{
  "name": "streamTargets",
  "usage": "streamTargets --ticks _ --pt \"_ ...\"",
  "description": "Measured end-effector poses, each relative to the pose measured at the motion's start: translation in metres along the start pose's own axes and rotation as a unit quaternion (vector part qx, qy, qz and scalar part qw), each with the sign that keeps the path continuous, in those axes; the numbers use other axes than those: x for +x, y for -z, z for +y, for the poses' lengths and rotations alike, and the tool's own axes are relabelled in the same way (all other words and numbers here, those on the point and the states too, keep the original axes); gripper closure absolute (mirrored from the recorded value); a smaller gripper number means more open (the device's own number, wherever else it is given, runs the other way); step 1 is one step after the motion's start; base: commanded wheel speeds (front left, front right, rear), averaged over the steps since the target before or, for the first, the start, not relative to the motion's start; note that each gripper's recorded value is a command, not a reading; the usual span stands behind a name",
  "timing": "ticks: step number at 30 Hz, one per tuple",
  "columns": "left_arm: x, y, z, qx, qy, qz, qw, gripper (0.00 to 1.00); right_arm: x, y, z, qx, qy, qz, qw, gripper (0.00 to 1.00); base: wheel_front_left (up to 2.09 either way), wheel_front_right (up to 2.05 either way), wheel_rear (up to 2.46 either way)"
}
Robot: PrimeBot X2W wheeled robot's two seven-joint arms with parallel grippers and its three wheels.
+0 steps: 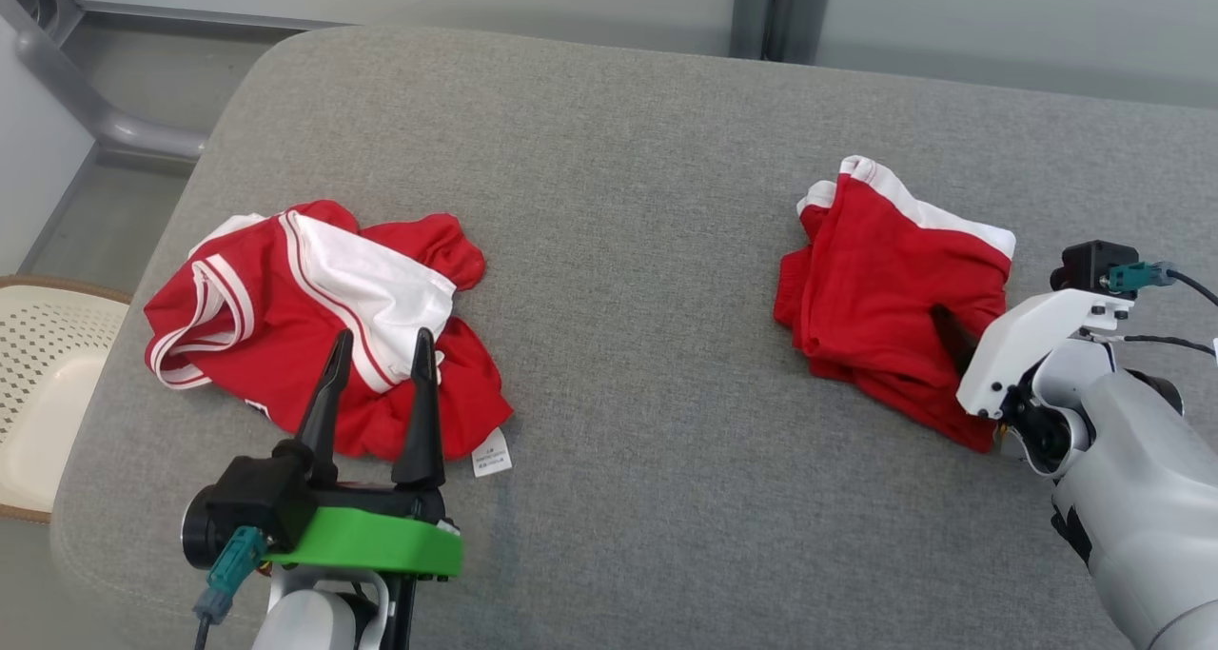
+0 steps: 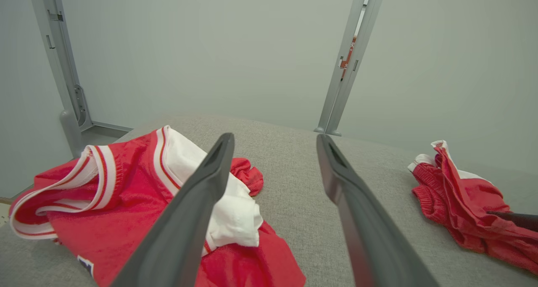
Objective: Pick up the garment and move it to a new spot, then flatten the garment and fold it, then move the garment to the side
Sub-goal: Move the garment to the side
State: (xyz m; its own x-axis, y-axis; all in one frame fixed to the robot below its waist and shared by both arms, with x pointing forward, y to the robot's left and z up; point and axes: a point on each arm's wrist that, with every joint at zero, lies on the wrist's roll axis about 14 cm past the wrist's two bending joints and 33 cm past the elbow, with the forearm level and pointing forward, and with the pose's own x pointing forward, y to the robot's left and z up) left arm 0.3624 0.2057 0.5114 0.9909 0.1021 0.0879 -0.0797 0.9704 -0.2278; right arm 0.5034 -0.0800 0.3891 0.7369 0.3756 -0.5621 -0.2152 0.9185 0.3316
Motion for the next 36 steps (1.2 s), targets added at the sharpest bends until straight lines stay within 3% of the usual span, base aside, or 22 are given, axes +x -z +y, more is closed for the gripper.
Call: streamTargets --ticks 1,2,4,9,18,26,36 --pt "-0.001 0.0 0.001 0.001 -0.002 0.001 1.0 0.0 0.002 0.002 0.002 0.001 -0.002 0.003 1.0 0.0 0.0 0.0 0.0" --pt "-0.001 0.0 0.003 0.001 -0.004 0.001 1.0 0.0 0.002 0.003 0.004 0.003 -0.004 0.005 1.0 0.26 0.0 0.0 0.0" --pt "-0.001 -0.001 0.003 0.001 -0.006 -0.001 1.0 0.0 0.002 0.004 0.005 0.007 -0.004 0.001 1.0 0.99 0.0 0.0 0.0" --pt "0.001 -0.003 -0.003 -0.001 0.005 -0.005 1.0 0.0 -0.005 -0.002 0.009 0.014 -0.01 -0.022 1.0 1.0 0.0 0.0 0.0" --pt "0.008 0.0 -0.036 -0.011 0.057 -0.004 0.998 0.0 -0.035 -0.026 -0.013 0.008 0.008 -0.081 0.997 1.0 0.0 0.0 0.0" --pt "0.017 0.009 -0.089 -0.028 0.136 0.005 0.99 0.0 -0.079 -0.036 -0.054 0.002 0.05 -0.118 0.992 1.0 0.0 0.0 0.0" --pt "0.024 0.021 -0.168 -0.05 0.25 0.02 0.967 0.0 -0.137 -0.031 -0.106 0.023 0.112 -0.158 0.981 1.0 0.0 0.0 0.0"
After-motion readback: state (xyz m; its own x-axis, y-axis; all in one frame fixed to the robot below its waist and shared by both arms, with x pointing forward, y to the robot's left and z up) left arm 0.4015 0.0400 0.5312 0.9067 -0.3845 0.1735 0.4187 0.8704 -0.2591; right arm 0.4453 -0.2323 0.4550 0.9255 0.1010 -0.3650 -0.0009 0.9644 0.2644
